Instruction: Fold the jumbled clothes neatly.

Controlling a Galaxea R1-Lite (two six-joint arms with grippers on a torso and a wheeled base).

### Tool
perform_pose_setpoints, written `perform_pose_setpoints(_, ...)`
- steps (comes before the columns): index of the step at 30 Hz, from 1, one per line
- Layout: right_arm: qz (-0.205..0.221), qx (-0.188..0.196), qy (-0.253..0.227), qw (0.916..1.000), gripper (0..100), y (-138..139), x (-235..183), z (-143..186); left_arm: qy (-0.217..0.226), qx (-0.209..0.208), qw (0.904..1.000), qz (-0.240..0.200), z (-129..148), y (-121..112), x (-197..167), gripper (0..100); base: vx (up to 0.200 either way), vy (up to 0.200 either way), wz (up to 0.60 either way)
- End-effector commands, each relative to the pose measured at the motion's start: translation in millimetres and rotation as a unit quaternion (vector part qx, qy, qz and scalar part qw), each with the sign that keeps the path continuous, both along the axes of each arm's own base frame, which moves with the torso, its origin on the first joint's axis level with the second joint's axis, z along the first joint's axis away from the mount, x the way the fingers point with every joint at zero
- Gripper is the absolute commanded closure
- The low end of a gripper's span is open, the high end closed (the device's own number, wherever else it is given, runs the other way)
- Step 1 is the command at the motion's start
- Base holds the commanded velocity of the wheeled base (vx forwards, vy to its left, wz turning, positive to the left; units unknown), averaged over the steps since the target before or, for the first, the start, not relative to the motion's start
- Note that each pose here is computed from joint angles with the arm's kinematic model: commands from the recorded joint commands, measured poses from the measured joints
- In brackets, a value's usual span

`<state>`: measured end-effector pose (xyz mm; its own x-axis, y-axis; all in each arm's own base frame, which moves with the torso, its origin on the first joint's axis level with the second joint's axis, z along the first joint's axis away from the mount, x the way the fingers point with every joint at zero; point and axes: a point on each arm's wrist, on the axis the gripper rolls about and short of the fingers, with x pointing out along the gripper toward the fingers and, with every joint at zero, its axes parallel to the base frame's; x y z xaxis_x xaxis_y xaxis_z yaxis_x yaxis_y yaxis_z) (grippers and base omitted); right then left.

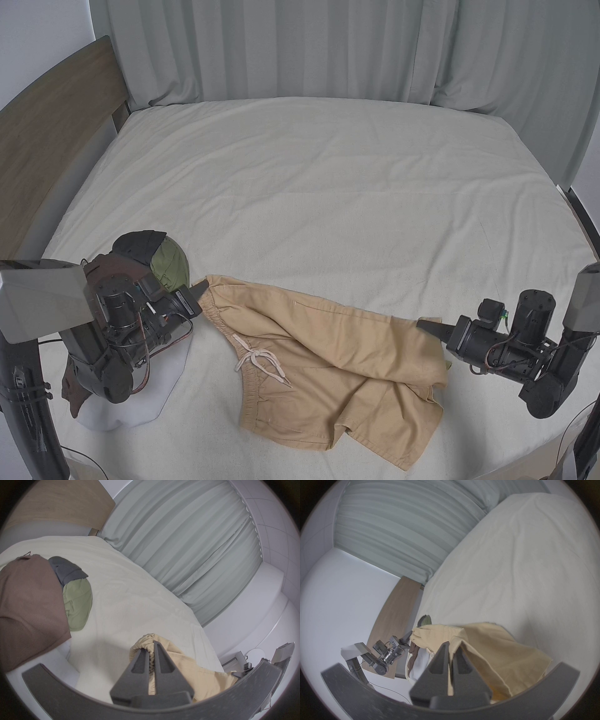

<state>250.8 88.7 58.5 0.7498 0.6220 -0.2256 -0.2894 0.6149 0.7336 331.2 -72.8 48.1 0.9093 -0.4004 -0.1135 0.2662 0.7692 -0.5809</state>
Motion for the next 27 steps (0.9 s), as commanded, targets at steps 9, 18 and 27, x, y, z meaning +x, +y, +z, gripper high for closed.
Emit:
perform_pose_setpoints(9,-0.008,0.023,-0.08,0.9965,100,-15.7,1.2,39.6,-0.06,-0.015,0.9981,-0.004,39.6,4.2,-5.1,100,0.0,0.0,0.0)
perform_pose_setpoints(18,0.026,0.004,-0.01,0.9996,100,-17.1,-11.0,9.2,-0.063,-0.015,0.9979,-0.006,41.6,4.3,-6.0,100,0.0,0.0,0.0)
perform_pose_setpoints(27,0.043,-0.051,0.054,0.9964,100,-14.4,-6.9,-37.7,-0.039,-0.008,0.9992,-0.008,29.2,4.4,-9.4,100,0.0,0.0,0.0)
